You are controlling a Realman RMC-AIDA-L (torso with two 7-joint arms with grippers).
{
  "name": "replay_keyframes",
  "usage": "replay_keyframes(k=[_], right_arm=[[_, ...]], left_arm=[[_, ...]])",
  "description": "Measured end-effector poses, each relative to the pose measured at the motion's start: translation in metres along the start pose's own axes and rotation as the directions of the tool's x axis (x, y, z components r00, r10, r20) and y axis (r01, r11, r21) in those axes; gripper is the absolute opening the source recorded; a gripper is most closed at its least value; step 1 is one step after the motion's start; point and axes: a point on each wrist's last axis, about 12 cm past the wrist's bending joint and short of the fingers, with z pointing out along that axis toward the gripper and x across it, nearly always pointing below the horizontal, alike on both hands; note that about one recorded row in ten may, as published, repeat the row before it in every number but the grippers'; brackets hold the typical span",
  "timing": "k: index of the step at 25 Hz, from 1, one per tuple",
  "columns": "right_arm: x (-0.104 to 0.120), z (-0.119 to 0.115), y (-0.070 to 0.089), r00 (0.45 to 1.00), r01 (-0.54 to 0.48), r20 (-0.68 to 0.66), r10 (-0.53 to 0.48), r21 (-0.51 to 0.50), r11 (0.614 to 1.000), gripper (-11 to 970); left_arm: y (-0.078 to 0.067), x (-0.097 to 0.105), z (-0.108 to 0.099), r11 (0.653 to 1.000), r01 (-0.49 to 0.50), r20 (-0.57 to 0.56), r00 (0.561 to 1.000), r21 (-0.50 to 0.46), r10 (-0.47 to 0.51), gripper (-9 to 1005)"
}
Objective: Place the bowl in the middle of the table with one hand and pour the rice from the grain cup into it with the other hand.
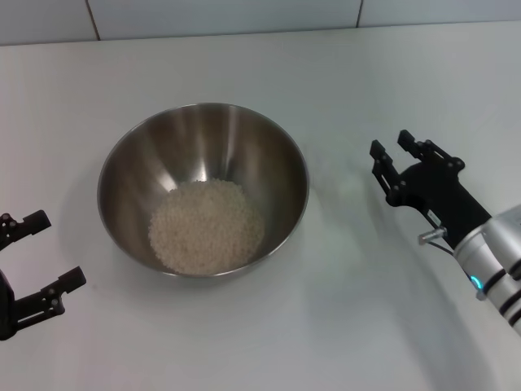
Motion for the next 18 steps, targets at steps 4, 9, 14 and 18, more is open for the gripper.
replay_keyframes(k=[4,9,14,18], right_arm=[[0.0,-0.015,-0.007,0.999,-0.007,0.034,0.007,0.013,1.0,438],[-0.007,-0.03,-0.017,0.993,-0.039,0.107,0.04,-0.01,0.999,438],[-0.021,-0.045,-0.04,0.978,-0.079,0.18,0.107,-0.154,0.985,437],[-0.039,-0.047,-0.065,0.98,-0.064,0.153,0.126,-0.357,0.932,448]], left_arm=[[0.0,0.0,0.0,1.0,0.0,0.0,1.0,0.0,0.0,863],[-0.001,0.001,-0.002,1.0,0.003,-0.002,1.0,-0.004,-0.003,863],[-0.002,0.001,-0.002,1.0,0.004,-0.004,1.0,-0.003,-0.005,863],[-0.001,0.001,-0.002,1.0,0.004,-0.004,1.0,-0.001,-0.004,863]])
